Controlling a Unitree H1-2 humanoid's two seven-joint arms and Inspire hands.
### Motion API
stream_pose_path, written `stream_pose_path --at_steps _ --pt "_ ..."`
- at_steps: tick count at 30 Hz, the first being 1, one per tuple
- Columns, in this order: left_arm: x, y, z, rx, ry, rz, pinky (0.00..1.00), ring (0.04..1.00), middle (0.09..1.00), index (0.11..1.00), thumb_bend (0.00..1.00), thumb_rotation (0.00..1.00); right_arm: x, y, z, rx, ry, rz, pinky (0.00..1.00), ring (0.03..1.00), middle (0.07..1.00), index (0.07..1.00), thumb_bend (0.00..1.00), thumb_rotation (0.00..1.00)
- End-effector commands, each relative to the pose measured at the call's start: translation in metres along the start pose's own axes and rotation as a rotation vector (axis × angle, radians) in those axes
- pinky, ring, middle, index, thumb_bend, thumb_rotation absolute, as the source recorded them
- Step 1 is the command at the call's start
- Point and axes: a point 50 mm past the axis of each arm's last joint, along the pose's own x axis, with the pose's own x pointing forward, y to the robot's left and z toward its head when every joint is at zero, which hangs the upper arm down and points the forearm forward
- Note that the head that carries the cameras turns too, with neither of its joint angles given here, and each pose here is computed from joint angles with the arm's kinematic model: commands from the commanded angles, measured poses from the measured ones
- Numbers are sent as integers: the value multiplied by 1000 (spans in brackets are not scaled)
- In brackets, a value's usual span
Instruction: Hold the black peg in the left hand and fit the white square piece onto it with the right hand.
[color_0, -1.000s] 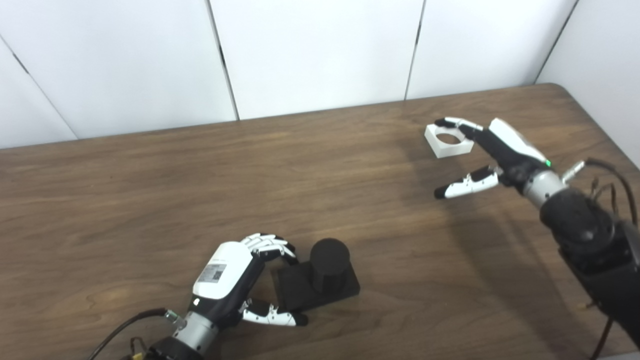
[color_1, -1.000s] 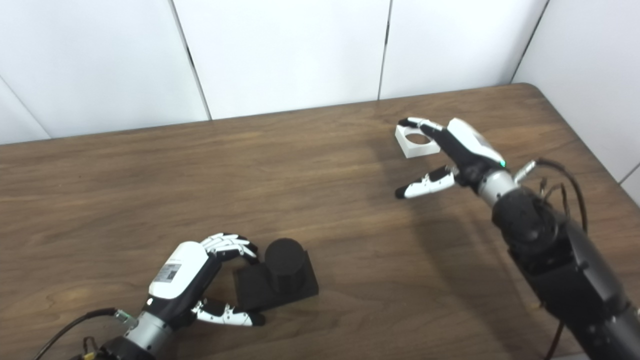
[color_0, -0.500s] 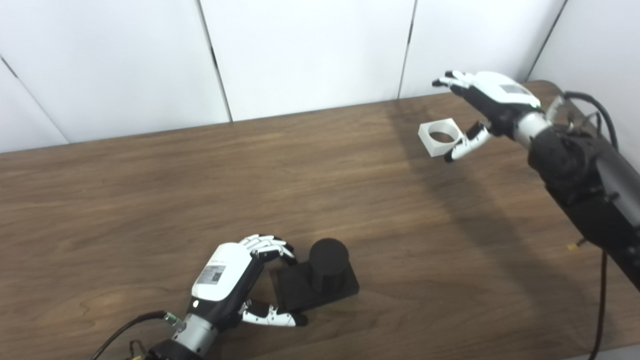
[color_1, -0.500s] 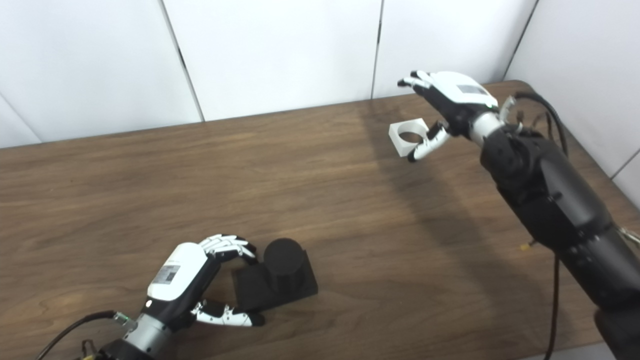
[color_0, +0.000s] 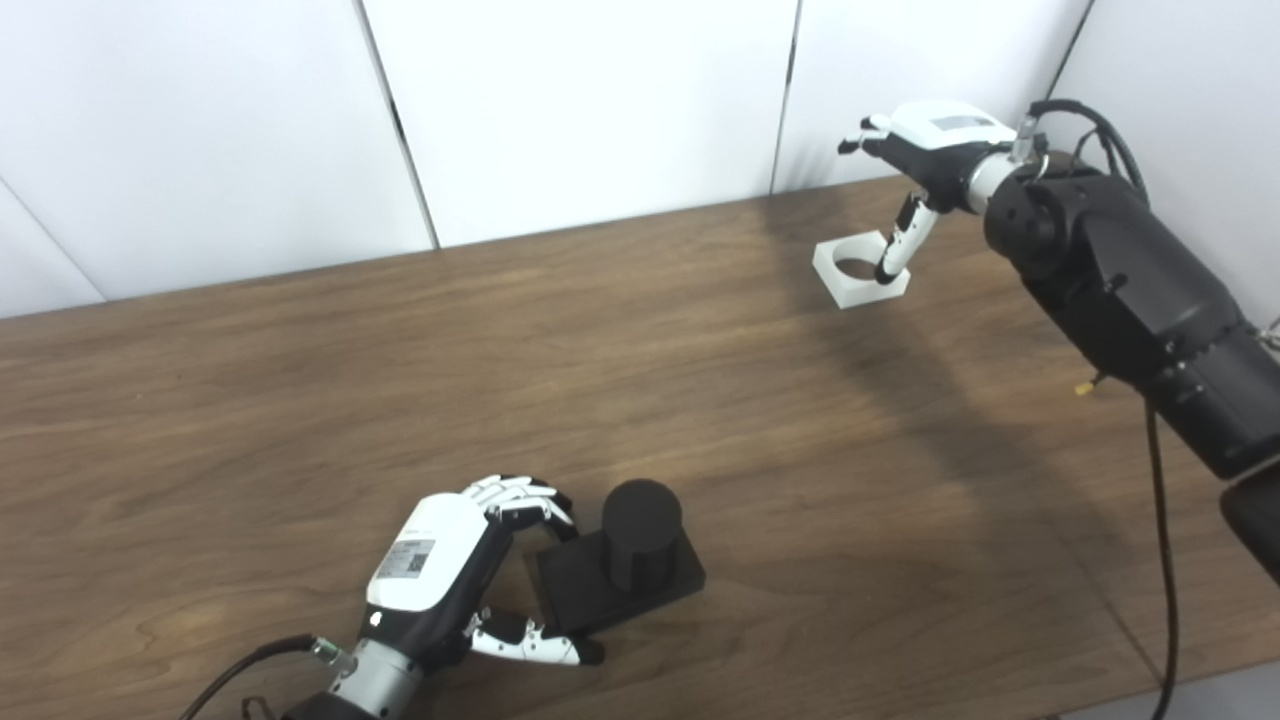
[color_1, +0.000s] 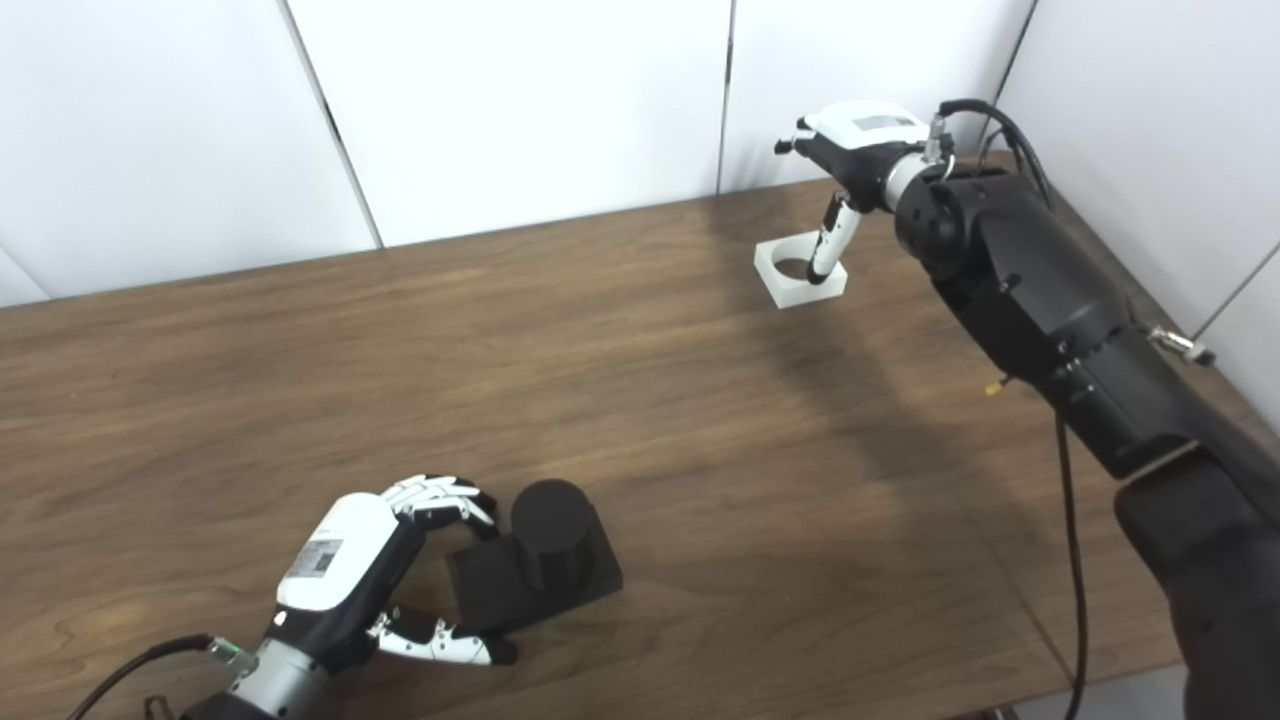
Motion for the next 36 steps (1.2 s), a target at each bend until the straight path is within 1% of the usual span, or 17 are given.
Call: stream_pose_path --at_steps 1,5,7,10,13,19,23,28,36 --pt "-12 -17 -2 -10 37 -117 836 813 755 488 515 41 2 -38 -3 -47 14 -83 1000 1000 1000 894 912 141" --pt "-13 -16 0 -15 38 -111 832 811 754 488 515 41 10 -35 -4 -76 42 -22 1000 1000 1000 873 957 192" --pt "-13 -15 1 -14 40 -115 834 814 756 488 515 41 11 -35 -4 -92 58 12 1000 1000 1000 876 961 206" --pt "-13 -14 3 -9 41 -116 837 816 758 488 515 41 14 -35 -2 -110 85 68 994 1000 998 863 989 216" --pt "-12 -13 4 1 40 -119 833 814 757 488 515 42 16 -34 -2 -119 97 93 994 1000 999 862 999 220" --pt "-10 -12 7 -10 41 -116 838 815 757 488 515 42 15 -28 -6 -69 98 89 968 1000 993 877 994 217" --pt "-9 -14 8 -23 40 -108 834 814 757 488 515 41 14 -25 -10 -46 93 78 943 1000 985 911 981 207" --pt "-8 -14 9 -22 41 -104 836 816 757 488 515 41 14 -21 -13 -30 87 61 979 1000 987 946 952 196" --pt "-8 -15 12 -30 39 -106 840 817 758 488 515 41 13 -13 -11 -20 62 54 951 1000 981 944 916 198"
